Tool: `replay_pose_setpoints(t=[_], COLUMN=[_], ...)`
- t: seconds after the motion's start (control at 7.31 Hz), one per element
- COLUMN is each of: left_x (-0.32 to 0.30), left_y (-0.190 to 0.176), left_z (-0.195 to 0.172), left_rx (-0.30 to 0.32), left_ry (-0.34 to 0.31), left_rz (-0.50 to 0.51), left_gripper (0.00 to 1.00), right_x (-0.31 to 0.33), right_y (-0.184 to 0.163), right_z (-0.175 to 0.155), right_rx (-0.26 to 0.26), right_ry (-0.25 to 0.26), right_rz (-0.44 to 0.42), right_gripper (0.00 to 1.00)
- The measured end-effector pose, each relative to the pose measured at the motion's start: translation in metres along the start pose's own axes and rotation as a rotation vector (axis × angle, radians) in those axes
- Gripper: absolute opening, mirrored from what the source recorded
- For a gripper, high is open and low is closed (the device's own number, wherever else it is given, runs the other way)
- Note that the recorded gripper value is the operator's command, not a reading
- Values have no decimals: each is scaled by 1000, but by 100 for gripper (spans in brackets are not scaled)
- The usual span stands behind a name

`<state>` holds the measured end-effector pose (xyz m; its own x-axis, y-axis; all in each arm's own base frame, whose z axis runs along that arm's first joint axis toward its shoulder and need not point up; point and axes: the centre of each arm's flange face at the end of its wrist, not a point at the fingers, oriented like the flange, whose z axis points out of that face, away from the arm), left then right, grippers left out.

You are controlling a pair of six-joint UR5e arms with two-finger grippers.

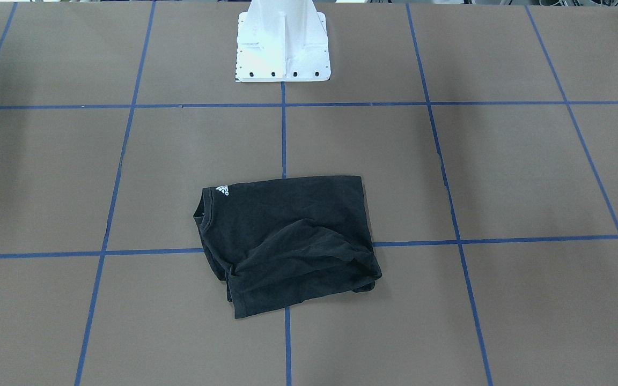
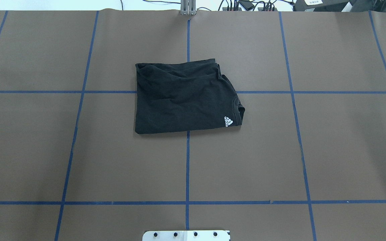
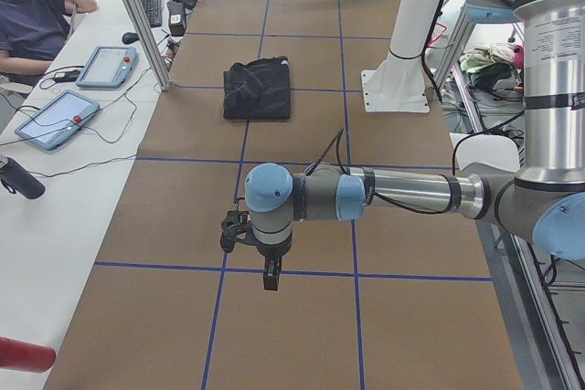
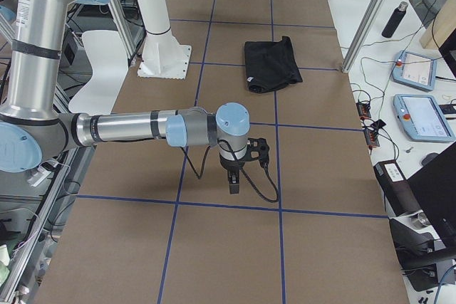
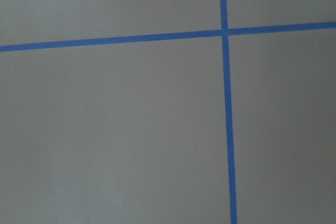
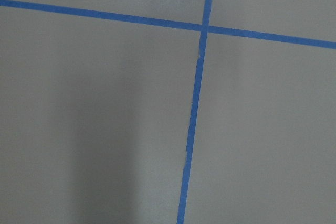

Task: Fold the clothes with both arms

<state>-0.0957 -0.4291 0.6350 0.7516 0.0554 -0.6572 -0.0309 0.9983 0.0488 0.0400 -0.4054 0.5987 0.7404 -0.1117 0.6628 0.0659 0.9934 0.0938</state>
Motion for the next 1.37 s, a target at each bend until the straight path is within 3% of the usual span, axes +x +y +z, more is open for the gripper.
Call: replay_pose_setpoints(t=[1.37], left_x=[0], left_y=[0], left_z=[0], left_rx=[0], left_ry=[0], left_rz=[0], left_gripper=[100], right_x=[2], right_y=[4], right_z=[3], right_rx=[-7], right_ry=[-3], right_rz=[6], right_gripper=[100])
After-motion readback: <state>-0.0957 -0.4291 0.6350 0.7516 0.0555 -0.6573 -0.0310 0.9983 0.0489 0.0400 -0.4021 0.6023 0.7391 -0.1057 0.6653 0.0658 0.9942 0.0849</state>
